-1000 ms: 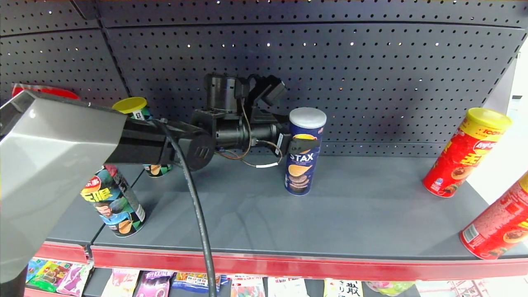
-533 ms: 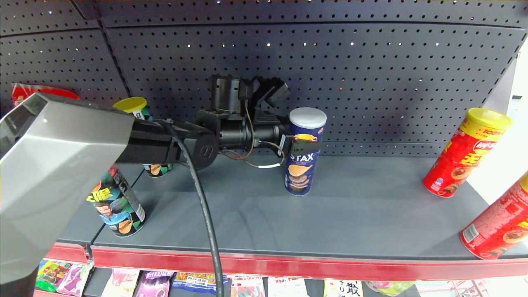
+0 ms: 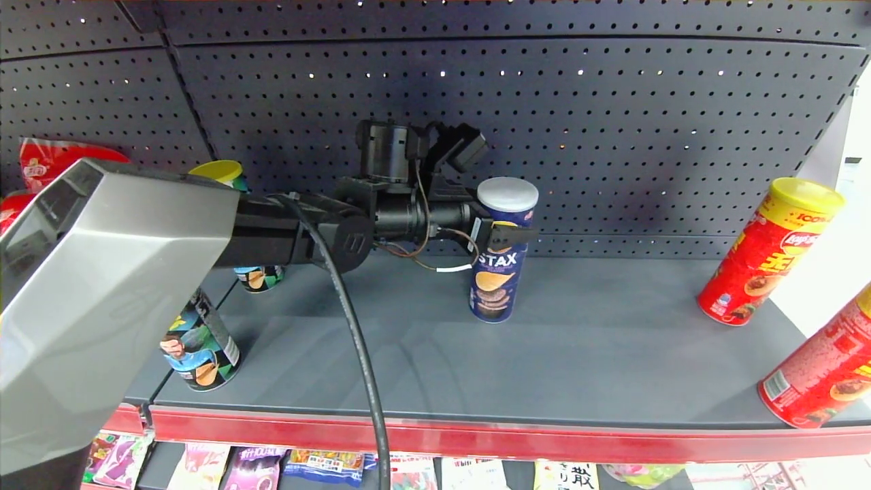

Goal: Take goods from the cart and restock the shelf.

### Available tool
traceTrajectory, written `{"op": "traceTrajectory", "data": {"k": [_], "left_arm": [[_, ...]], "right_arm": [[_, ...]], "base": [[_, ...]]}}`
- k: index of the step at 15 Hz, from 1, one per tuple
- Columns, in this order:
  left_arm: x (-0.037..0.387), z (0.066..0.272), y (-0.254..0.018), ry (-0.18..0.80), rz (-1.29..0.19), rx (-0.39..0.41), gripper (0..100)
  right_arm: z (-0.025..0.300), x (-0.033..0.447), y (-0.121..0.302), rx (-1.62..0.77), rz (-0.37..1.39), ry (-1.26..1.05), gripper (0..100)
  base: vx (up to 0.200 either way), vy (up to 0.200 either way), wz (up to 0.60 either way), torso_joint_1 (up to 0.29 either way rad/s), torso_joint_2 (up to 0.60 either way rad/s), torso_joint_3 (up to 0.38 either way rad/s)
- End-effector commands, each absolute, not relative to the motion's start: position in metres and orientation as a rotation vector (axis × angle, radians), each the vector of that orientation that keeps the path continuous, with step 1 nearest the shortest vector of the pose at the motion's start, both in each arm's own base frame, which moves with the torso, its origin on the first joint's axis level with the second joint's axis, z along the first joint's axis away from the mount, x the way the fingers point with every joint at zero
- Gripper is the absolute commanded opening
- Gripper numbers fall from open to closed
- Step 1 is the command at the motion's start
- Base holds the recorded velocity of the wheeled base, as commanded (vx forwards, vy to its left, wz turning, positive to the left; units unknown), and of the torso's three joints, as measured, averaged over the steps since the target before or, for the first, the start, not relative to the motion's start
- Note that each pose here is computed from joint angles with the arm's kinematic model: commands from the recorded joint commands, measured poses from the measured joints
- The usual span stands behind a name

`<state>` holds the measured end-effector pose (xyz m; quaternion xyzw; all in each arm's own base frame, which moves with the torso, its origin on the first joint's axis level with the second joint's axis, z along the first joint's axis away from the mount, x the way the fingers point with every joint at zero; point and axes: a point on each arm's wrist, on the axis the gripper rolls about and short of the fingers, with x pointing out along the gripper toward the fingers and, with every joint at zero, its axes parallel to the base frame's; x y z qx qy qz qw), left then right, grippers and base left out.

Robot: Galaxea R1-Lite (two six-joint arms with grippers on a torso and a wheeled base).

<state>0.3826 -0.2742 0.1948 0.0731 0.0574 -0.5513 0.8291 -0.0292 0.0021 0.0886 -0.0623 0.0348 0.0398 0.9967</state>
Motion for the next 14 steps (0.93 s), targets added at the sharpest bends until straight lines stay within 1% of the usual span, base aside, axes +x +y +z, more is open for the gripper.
{"op": "traceTrajectory", "data": {"k": [1, 4, 6, 9, 10, 11, 12, 14], "left_arm": [[0.382, 0.194, -0.274, 0.129, -1.168, 0.154, 0], [0.378, 0.192, -0.273, 0.144, -1.169, 0.157, 0], [0.363, 0.195, -0.268, 0.167, -1.178, 0.157, 0], [0.331, 0.209, -0.246, 0.202, -1.170, 0.152, 0], [0.313, 0.214, -0.233, 0.215, -1.153, 0.153, 0], [0.303, 0.217, -0.226, 0.218, -1.147, 0.153, 0], [0.284, 0.218, -0.214, 0.215, -1.146, 0.155, 0], [0.268, 0.214, -0.212, 0.196, -1.136, 0.149, 0]], "right_arm": [[0.089, -0.029, 0.002, -0.125, 0.080, 0.073, 0], [0.089, -0.029, 0.002, -0.125, 0.080, 0.073, 0], [0.089, -0.029, 0.002, -0.125, 0.080, 0.072, 0], [0.089, -0.029, 0.002, -0.125, 0.080, 0.070, 0], [0.089, -0.029, 0.002, -0.125, 0.080, 0.070, 0], [0.088, -0.029, 0.002, -0.125, 0.080, 0.070, 0], [0.088, -0.029, 0.002, -0.125, 0.080, 0.069, 0], [0.088, -0.029, 0.002, -0.124, 0.081, 0.069, 0]], "base": [[0.000, 0.000, 0.00, 0.000, 0.00, 0.000], [0.000, 0.000, 0.00, 0.000, 0.00, 0.000], [0.000, 0.000, 0.00, 0.000, 0.00, 0.000], [0.000, 0.000, 0.00, 0.000, 0.00, 0.000], [0.000, 0.000, 0.00, 0.000, 0.00, 0.000], [0.000, 0.000, 0.00, 0.000, 0.00, 0.000], [0.000, 0.000, 0.00, 0.000, 0.00, 0.000], [0.000, 0.000, 0.00, 0.000, 0.00, 0.000]]}}
